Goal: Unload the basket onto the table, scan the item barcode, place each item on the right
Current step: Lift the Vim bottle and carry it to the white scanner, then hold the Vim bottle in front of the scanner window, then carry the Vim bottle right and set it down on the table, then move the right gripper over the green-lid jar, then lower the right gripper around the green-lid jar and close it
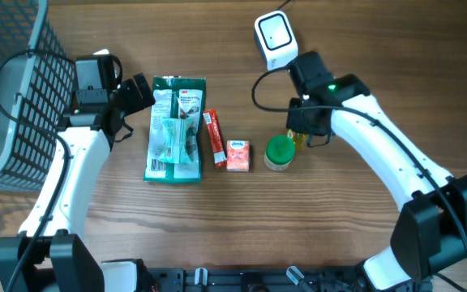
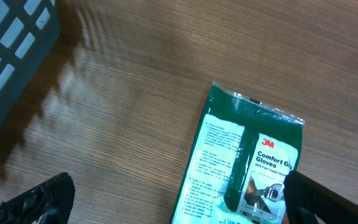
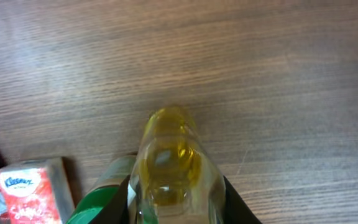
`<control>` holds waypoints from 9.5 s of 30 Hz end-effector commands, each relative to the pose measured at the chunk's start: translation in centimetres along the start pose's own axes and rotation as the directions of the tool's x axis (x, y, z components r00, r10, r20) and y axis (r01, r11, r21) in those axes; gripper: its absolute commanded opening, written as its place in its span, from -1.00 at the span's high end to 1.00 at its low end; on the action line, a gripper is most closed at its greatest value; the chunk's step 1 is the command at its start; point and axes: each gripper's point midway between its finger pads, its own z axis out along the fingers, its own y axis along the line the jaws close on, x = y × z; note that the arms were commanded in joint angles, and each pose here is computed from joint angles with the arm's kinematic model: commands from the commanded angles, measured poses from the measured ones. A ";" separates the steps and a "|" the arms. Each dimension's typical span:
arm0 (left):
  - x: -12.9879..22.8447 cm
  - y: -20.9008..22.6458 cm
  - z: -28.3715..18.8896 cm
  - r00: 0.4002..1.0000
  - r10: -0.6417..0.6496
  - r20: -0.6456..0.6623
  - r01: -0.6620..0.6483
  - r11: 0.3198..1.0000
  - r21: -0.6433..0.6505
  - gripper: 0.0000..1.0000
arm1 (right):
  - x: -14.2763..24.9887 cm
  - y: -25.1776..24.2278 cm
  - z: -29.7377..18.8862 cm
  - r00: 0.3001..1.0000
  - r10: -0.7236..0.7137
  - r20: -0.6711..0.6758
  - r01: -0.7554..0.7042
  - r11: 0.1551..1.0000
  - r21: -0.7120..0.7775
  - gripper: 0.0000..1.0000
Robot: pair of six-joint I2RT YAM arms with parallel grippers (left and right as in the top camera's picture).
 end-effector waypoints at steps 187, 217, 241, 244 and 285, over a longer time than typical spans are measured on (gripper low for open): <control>-0.5 0.2 -0.2 1.000 0.005 0.016 -0.005 1.000 -0.007 -1.00 | 4.2 6.2 0.0 0.935 -0.342 0.093 0.353 0.923 -0.152 -0.93; -0.5 0.2 -0.2 1.000 0.005 0.016 -0.005 1.000 -0.007 -1.00 | 7.5 4.1 3.2 0.903 -0.418 -0.103 0.410 0.908 -0.092 -0.59; -0.5 0.2 -0.2 1.000 0.005 0.016 -0.005 1.000 -0.007 -1.00 | 6.7 4.8 3.3 0.873 -0.485 -0.053 0.478 0.872 -0.107 -0.60; -0.5 0.2 -0.2 1.000 0.005 0.016 -0.005 1.000 -0.007 -1.00 | 6.6 4.8 3.3 0.873 -0.484 -0.049 0.478 0.872 -0.108 -0.60; -0.5 0.2 -0.2 1.000 0.005 0.015 -0.005 1.000 -0.007 -1.00 | 5.8 2.7 3.8 0.935 -0.348 -0.068 0.346 0.937 -0.034 -0.99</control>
